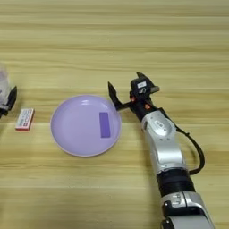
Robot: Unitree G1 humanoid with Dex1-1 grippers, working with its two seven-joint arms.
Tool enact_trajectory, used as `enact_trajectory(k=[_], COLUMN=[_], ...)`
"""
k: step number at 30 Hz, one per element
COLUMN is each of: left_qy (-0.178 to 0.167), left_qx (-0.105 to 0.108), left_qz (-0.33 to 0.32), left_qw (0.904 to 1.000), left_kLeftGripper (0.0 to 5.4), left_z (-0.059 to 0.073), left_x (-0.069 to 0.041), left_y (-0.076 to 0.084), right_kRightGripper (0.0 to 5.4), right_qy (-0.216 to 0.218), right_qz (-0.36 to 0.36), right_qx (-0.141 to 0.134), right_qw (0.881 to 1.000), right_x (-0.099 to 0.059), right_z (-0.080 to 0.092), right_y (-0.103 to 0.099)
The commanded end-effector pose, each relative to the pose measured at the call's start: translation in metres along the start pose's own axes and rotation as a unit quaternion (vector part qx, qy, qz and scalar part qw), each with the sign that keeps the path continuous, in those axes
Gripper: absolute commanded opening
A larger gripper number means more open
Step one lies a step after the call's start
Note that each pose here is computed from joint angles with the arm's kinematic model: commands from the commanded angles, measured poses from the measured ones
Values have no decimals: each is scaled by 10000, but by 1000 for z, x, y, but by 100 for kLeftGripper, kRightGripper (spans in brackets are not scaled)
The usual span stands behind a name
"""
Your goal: Move the objects on the table
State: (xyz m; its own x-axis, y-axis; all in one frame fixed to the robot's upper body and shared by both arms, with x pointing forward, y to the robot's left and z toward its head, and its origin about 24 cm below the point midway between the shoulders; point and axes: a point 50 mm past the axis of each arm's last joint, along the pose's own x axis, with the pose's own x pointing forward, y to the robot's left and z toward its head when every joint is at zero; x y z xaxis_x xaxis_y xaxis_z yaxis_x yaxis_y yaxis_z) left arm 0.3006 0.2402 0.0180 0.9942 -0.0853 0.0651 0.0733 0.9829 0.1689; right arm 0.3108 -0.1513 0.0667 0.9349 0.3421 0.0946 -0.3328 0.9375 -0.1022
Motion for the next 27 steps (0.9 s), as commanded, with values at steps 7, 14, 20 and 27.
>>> enact_trajectory(k=[7, 14, 20, 27], left_qy=[-42, 152, 371, 617], left_qx=[-179, -299, -266, -167], left_qz=[101, 201, 241, 239], left_qw=[9998, 9992, 9987, 9977], left_kLeftGripper=[320, 320, 320, 402], left_z=[4, -2, -8, -13], left_x=[12, 12, 11, 11], left_y=[1, 2, 3, -2], right_kRightGripper=[540, 540, 540, 540], right_qy=[-137, -159, -180, -101], right_qz=[-5, 3, 7, -82], right_qx=[3, -2, 7, 26], right_qw=[9999, 9999, 9998, 9999], right_x=[3, 3, 3, 5], right_z=[7, 7, 8, 4], right_y=[-1, -2, -1, -3])
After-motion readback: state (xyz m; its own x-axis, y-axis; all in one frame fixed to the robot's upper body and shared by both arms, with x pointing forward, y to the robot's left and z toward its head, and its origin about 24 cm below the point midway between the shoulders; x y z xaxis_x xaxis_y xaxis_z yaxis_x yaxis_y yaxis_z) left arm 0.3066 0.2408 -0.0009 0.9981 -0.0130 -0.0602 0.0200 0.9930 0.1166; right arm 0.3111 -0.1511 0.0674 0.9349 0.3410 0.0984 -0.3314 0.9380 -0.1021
